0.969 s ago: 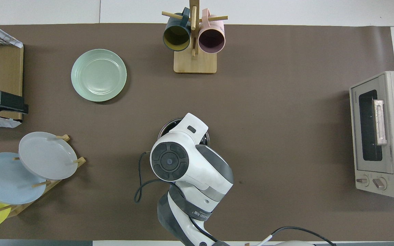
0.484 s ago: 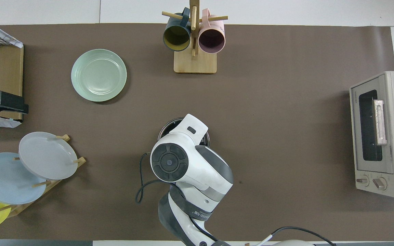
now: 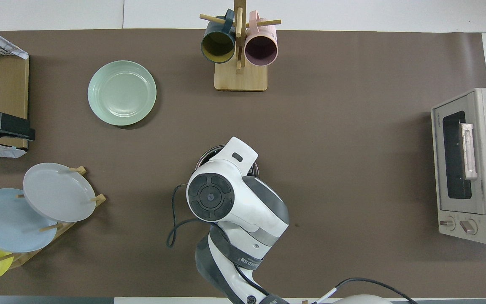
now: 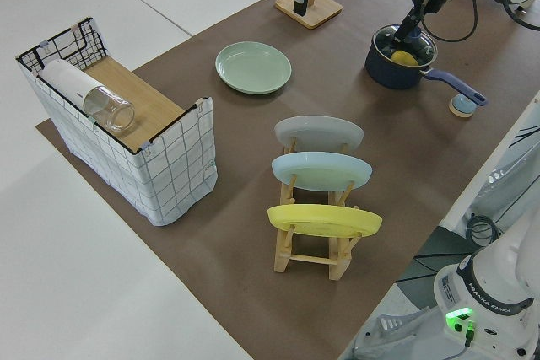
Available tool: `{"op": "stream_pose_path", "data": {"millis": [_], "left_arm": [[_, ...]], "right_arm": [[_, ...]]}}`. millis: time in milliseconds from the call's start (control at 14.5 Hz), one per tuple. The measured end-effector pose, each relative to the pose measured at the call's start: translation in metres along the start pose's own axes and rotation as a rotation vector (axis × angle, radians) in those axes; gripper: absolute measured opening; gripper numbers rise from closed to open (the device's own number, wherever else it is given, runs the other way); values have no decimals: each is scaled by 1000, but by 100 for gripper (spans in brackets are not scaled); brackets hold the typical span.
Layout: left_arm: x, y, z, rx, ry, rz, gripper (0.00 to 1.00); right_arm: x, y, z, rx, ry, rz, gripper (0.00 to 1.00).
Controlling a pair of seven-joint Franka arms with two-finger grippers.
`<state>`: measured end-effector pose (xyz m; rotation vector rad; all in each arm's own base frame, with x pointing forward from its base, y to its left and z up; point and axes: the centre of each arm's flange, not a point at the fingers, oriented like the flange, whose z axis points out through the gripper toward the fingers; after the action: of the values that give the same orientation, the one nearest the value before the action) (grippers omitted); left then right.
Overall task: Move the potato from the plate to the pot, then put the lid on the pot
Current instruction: 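Lower the glass lid onto the pot with the right gripper, then open the right gripper and lift it off the lid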
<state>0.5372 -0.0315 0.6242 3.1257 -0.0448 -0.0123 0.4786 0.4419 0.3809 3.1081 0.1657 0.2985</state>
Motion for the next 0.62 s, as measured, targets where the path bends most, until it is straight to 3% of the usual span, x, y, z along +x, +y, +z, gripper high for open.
{"op": "stream_pose_path", "data": {"millis": [484, 623], "left_arm": [[0, 0, 0, 0, 0, 0, 100], [0, 0, 0, 0, 0, 0, 100]], "right_arm": [[57, 41, -60, -4, 25, 111, 100], [74, 71, -82, -37, -8, 108, 100]]}}
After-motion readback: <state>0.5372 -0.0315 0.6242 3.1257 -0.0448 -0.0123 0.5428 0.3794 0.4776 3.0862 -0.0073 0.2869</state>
